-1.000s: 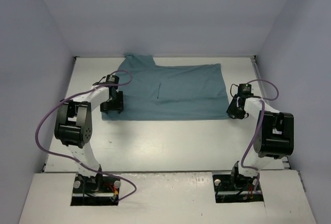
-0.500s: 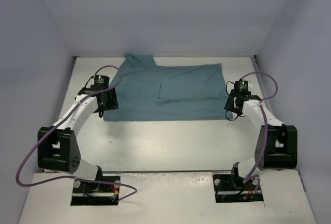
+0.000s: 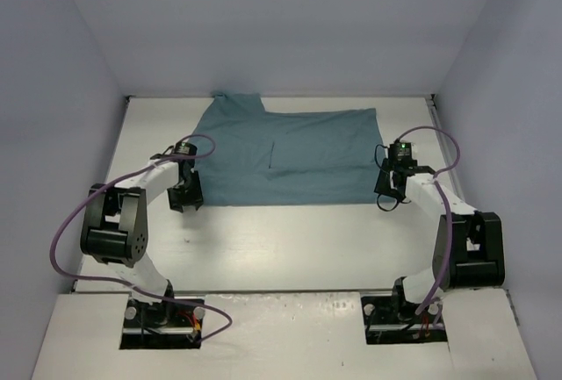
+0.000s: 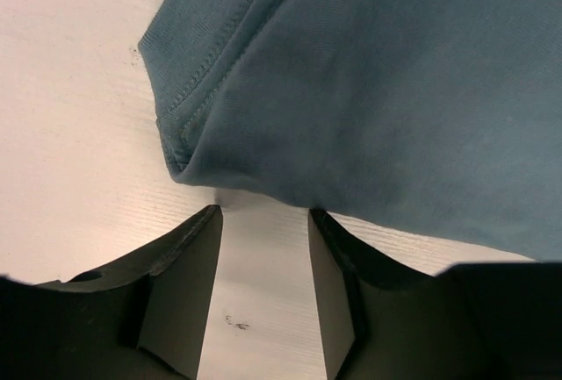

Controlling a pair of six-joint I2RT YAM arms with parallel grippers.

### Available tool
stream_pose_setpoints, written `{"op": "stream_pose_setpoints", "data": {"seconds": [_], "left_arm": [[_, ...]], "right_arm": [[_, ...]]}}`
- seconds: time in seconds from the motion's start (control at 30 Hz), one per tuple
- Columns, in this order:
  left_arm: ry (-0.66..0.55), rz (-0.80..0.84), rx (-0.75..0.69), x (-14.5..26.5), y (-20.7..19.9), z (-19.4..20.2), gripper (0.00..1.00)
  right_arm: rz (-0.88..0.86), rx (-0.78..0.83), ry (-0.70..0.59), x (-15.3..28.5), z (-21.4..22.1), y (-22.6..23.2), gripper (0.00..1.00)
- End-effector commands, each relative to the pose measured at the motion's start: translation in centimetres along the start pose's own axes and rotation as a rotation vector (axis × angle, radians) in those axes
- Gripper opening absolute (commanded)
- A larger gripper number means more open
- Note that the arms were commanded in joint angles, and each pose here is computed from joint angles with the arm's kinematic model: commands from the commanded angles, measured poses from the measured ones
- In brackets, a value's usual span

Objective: Fold and stack the t-shirts

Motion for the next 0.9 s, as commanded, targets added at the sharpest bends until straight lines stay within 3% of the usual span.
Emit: {"op": "stream_pose_setpoints", "data": {"seconds": [0.0,0.23,0.53,0.87], "left_arm": [[-0.088,0.054,0.011,2.6,-0.2,-1.8,0.40],[-0.286,0.068,0.007,7.7,-0.2,-4.0,0.39],[-0.129,0.073,-0.019,2.7,-1.3,-4.8,0.39],[-0.064,0.040,-0.044,-0.7,0.6,-3.6,0.39]], "right_arm": [[0.003,-0.005,-0.011,-0.6,-0.1,-0.2,0.30],[-0.004,-0.001,-0.014,-0.5,-0.2,-0.1,0.30],[0.002,-0.002,-0.007,-0.9,-0.2,-0.1,0.30],[0.045,-0.008,-0.004,-2.3,-0.1,-1.1,0.29]]}}
Point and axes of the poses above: each gripper's point midway between its finger pads, its own x axis back along the fingers, its own y axis along the line the jaws close on, z = x × y, the point moved 7 cm from there along x, back along the fingers, and after that the axes turned 11 degrees about -x, right-handed, at the moved point
